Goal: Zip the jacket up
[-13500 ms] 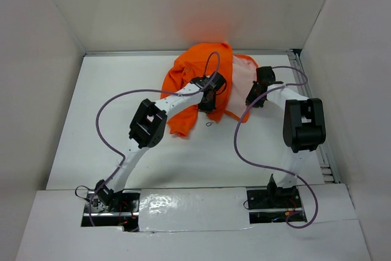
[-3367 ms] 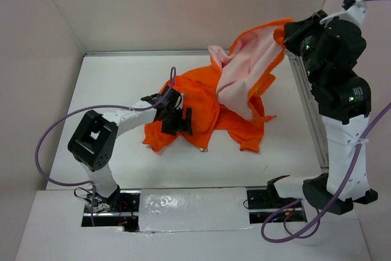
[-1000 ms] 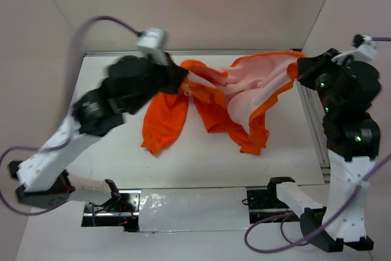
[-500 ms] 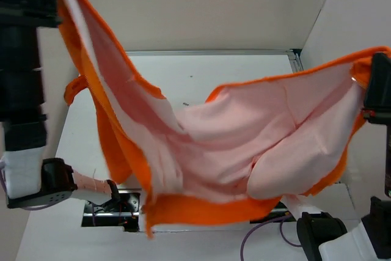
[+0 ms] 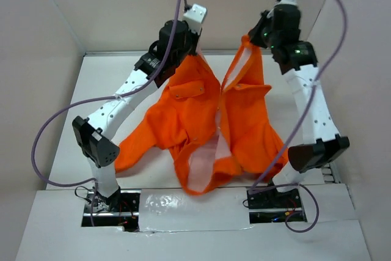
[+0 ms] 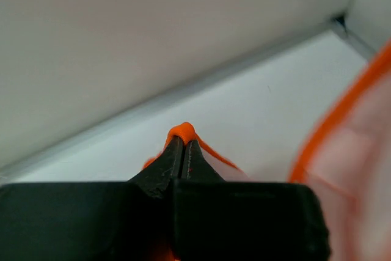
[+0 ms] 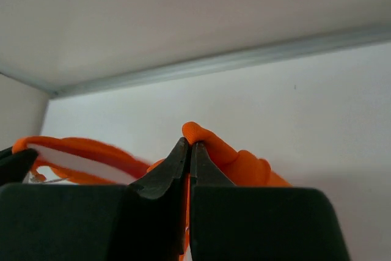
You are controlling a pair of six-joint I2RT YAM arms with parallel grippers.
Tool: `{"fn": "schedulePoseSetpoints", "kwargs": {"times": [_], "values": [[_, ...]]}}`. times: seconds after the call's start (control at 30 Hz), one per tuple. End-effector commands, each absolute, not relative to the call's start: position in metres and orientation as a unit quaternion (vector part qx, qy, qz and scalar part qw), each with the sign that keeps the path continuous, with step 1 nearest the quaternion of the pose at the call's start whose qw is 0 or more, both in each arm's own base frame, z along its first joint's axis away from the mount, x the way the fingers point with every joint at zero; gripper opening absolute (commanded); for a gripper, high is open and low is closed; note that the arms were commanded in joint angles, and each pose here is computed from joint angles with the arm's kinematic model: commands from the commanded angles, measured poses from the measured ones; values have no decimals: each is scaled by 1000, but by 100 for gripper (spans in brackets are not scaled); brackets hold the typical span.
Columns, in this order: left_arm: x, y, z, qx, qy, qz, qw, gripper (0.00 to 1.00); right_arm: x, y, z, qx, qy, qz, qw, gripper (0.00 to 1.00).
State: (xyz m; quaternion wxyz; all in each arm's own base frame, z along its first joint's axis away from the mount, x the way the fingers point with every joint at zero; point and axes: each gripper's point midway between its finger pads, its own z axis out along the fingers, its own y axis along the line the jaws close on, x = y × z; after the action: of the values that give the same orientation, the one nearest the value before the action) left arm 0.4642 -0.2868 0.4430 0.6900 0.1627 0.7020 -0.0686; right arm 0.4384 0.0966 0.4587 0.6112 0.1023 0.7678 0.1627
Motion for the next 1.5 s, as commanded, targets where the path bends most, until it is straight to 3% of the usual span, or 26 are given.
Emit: {"fn": "schedulePoseSetpoints", "kwargs": {"times": [0.0, 0.07, 0.13, 0.17, 0.2, 0.23, 0.27, 0.3, 0.33, 0.37, 0.4, 0.43, 0.47, 0.5, 0.63, 0.67, 0.8, 0.97, 1.23, 1.47], "values": [[447, -331, 403, 211, 717, -210, 631, 4, 455, 110, 421, 113, 780, 161, 594, 0], [456, -348, 344, 209, 760, -232, 570, 21, 484, 125, 362, 115, 817, 158, 543, 0], [481, -365, 299, 201, 787, -260, 521, 56, 518, 137, 304, 116, 857, 148, 480, 5], [494, -372, 243, 197, 824, -254, 467, 67, 527, 142, 293, 115, 865, 149, 465, 7], [509, -371, 268, 181, 814, -280, 476, 90, 553, 150, 276, 114, 871, 150, 454, 17], [514, -371, 264, 176, 819, -288, 463, 99, 557, 153, 262, 111, 881, 147, 435, 25], [517, -371, 238, 171, 840, -290, 426, 99, 566, 156, 276, 107, 873, 164, 446, 37], [518, -368, 246, 168, 835, -305, 425, 99, 571, 159, 256, 104, 883, 167, 426, 62], [517, -362, 242, 161, 838, -317, 414, 99, 572, 160, 255, 105, 883, 176, 423, 73], [510, -356, 269, 162, 824, -326, 433, 99, 568, 161, 237, 104, 892, 181, 401, 80], [507, -349, 247, 157, 832, -321, 424, 99, 562, 154, 251, 108, 886, 187, 411, 87], [504, -341, 247, 151, 834, -313, 429, 99, 561, 152, 259, 111, 877, 193, 426, 90], [493, -333, 271, 147, 825, -313, 446, 99, 551, 145, 230, 117, 891, 180, 401, 92], [481, -326, 249, 136, 844, -304, 420, 99, 540, 139, 258, 120, 878, 184, 426, 98], [419, -315, 230, 121, 874, -299, 363, 99, 503, 109, 241, 158, 882, 143, 420, 100], [398, -311, 194, 118, 893, -287, 324, 99, 483, 104, 222, 166, 892, 134, 398, 100], [331, -330, 142, 123, 915, -297, 245, 99, 445, 88, 167, 199, 910, 120, 345, 100], [292, -328, 91, 112, 934, -299, 161, 99, 418, 81, 113, 215, 927, 108, 287, 100], [314, -280, 48, 28, 947, -294, 124, 99, 369, 115, 60, 200, 948, 118, 216, 100], [394, -223, 29, -24, 947, -287, 140, 99, 295, 202, 35, 107, 970, 155, 152, 100]]}}
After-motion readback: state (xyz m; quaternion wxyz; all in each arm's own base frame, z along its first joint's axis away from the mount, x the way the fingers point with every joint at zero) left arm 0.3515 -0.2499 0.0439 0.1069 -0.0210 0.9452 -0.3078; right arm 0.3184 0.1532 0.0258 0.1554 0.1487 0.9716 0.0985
